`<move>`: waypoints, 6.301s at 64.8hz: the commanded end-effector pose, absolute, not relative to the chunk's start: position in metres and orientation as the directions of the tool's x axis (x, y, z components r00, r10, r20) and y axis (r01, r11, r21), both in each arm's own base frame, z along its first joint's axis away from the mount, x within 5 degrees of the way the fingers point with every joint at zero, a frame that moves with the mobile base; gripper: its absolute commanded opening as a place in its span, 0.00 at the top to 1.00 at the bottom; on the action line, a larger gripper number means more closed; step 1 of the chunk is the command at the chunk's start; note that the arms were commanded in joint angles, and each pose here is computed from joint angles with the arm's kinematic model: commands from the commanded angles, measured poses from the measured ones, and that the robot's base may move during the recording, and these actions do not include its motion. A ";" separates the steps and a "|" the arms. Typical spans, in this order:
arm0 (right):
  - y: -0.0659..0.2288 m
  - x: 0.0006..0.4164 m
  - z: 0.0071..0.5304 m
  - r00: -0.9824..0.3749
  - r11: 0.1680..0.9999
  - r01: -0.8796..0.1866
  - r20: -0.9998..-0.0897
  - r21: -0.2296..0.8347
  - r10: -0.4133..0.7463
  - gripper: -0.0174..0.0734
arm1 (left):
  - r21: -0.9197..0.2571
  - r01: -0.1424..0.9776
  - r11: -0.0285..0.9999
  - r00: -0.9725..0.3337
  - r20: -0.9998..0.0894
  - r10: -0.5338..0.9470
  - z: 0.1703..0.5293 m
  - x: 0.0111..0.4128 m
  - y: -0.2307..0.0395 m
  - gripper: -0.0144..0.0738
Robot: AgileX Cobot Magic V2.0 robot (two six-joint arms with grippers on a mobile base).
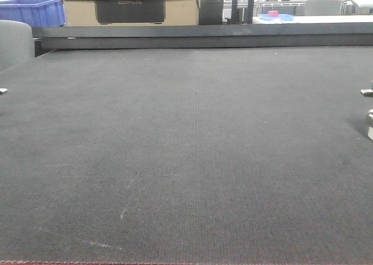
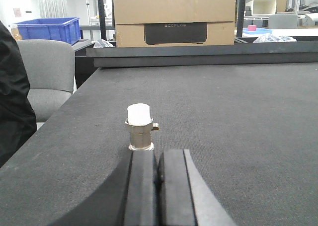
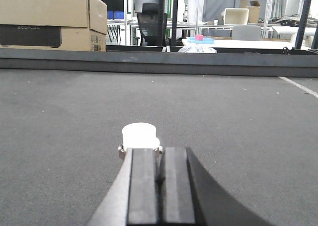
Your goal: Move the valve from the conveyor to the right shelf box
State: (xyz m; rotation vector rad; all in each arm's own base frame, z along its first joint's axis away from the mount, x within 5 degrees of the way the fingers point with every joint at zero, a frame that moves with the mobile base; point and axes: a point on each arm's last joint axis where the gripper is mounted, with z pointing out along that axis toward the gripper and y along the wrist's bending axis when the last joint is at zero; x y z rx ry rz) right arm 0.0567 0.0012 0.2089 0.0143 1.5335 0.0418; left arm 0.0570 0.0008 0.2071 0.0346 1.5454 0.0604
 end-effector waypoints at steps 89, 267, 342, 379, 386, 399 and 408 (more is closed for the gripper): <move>0.002 0.028 0.322 0.222 0.999 -0.040 -0.974 0.027 0.036 0.98 | 0.113 -0.034 0.993 0.106 -0.988 0.116 0.330 0.053 0.001 0.93; 0.028 0.285 0.302 -0.849 0.984 -0.176 -0.510 0.026 -0.139 0.98 | 0.026 0.092 0.995 -0.699 -0.710 0.083 0.410 0.210 -0.007 0.16; 0.024 0.221 0.313 -0.774 0.985 -0.170 -0.622 0.026 -0.118 0.98 | -0.007 0.092 0.996 -0.977 -0.196 0.089 0.245 0.404 0.057 0.16; 0.024 0.222 0.313 -0.771 0.985 -0.170 -0.626 0.025 -0.117 0.98 | -0.014 0.053 0.998 -0.977 -0.209 0.049 0.257 0.398 0.055 0.96; 0.024 0.223 0.314 -0.760 0.985 -0.168 -0.640 0.023 -0.115 0.98 | 0.001 0.054 0.999 -0.958 -0.281 0.052 0.286 0.387 0.047 0.96; 0.024 0.225 0.316 -0.742 0.986 -0.166 -0.661 0.020 -0.111 0.98 | 0.047 0.073 0.996 -0.870 -0.485 0.087 0.336 0.349 0.020 0.96; 0.024 0.224 0.315 -0.745 0.986 -0.166 -0.657 0.021 -0.112 0.98 | 0.057 0.083 0.995 -0.787 -0.608 0.100 0.352 0.308 0.006 0.96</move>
